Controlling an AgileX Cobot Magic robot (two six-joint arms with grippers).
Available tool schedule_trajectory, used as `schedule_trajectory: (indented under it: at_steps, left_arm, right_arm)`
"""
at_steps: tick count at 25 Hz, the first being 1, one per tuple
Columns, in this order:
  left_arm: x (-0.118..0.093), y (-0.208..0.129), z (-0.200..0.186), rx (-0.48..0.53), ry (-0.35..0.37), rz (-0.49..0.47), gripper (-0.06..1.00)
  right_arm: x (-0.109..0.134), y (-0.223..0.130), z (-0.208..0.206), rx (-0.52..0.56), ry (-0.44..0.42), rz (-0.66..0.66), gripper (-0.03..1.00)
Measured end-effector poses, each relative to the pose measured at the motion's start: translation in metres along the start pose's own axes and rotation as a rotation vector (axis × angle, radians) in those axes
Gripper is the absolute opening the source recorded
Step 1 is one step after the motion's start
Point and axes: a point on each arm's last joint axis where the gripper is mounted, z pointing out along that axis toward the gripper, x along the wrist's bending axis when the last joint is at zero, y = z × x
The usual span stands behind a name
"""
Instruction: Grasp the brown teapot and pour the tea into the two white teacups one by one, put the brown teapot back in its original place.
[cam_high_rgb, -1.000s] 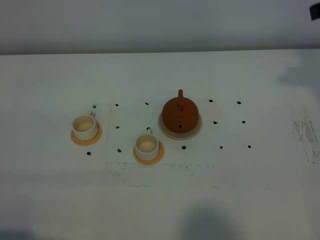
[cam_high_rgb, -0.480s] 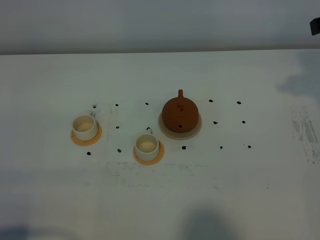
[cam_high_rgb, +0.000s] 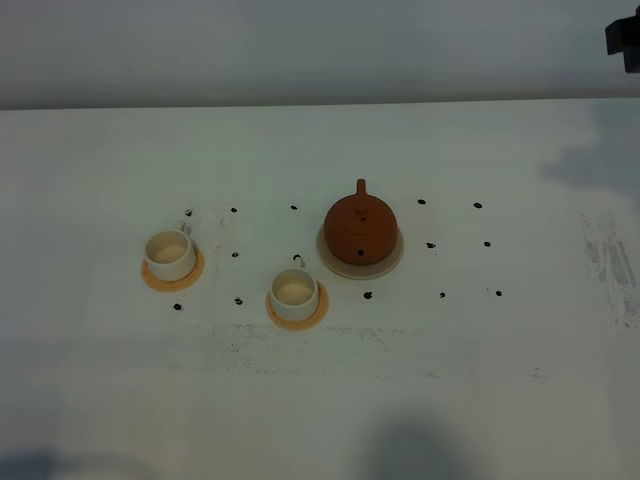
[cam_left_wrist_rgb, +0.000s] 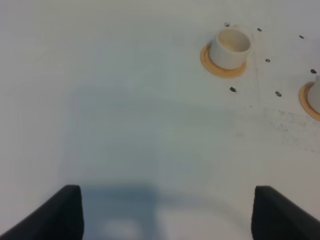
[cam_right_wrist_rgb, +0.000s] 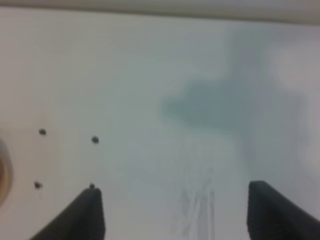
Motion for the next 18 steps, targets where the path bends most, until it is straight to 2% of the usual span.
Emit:
schedule_trajectory:
  at_steps: [4,11,15,18]
  left_arm:
    - [0.0,0.0,0.0,0.0,0.0,0.0,0.68]
    - [0.0,0.0,0.0,0.0,0.0,0.0,0.68]
    - [0.0,0.0,0.0,0.0,0.0,0.0,0.68]
    - [0.0,0.0,0.0,0.0,0.0,0.0,0.68]
  right_arm:
    - [0.001,0.004,0.0,-0.049,0.007,0.003,0.59]
    - [0.005,0.004,0.005,-0.037,0.056,0.04,0.59]
    - [0.009,-0.005,0.027,0.009,0.031,-0.003,0.59]
    - [0.023,-0.011,0.05,0.0,0.053,-0.038,0.59]
